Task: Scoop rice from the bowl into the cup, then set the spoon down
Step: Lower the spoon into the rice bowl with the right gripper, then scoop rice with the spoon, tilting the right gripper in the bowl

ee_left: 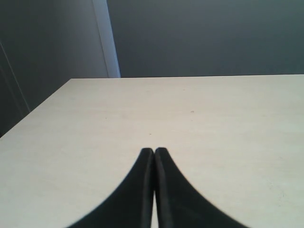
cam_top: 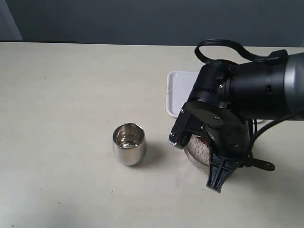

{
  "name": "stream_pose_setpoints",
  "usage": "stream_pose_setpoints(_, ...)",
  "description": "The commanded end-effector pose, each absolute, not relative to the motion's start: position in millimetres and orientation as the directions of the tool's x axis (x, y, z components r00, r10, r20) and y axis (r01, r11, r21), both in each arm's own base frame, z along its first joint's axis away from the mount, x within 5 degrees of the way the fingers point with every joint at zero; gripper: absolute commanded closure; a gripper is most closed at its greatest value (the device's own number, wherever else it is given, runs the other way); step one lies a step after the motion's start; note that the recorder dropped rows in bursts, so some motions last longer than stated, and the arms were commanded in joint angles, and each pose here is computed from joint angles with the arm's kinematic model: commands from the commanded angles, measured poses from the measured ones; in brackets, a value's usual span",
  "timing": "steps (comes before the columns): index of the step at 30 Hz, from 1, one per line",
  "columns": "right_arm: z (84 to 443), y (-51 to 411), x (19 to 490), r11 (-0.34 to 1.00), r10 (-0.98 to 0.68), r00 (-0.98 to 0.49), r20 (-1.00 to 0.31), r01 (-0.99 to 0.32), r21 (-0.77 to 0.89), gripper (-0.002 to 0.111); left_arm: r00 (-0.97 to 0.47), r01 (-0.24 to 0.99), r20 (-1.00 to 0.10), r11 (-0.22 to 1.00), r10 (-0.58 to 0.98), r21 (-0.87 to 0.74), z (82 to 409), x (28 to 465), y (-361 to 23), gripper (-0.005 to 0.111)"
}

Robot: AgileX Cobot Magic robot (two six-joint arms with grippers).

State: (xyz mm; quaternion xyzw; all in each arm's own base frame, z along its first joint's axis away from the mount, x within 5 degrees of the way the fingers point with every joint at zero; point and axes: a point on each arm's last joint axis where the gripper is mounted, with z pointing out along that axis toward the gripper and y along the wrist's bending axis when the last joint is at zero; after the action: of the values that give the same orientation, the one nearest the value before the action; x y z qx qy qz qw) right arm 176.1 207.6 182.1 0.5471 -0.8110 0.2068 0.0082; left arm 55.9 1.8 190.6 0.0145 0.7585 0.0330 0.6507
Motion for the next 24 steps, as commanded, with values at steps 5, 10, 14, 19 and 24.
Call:
stream_pose_setpoints(5,187.8,206.8,174.9,0.373,-0.877,-0.438,0.199,-0.88,-0.293,0.109,-0.131,-0.018,-0.99,0.998,0.058,0.061,193.5,55.7,1.4,0.106)
stream_pose_setpoints(10,189.7,197.6,182.5,0.441,-0.846,-0.497,0.193,-0.855,-0.271,0.109,-0.131,-0.018,-0.99,0.998,0.058,0.061,193.5,55.7,1.4,0.106)
stream_pose_setpoints(14,202.8,192.9,185.0,0.467,-0.849,-0.514,0.123,-0.839,-0.28,0.109,-0.131,-0.018,-0.99,0.998,0.058,0.061,193.5,55.7,1.4,0.106)
stream_pose_setpoints(19,213.1,190.0,182.6,0.477,-0.851,-0.518,0.088,-0.832,-0.284,0.109,-0.131,-0.018,-0.99,0.998,0.058,0.061,193.5,55.7,1.4,0.106)
stream_pose_setpoints(24,213.5,189.7,181.9,0.48,-0.849,-0.521,0.091,-0.831,-0.28,0.109,-0.131,-0.018,-0.99,0.998,0.058,0.061,193.5,55.7,1.4,0.106)
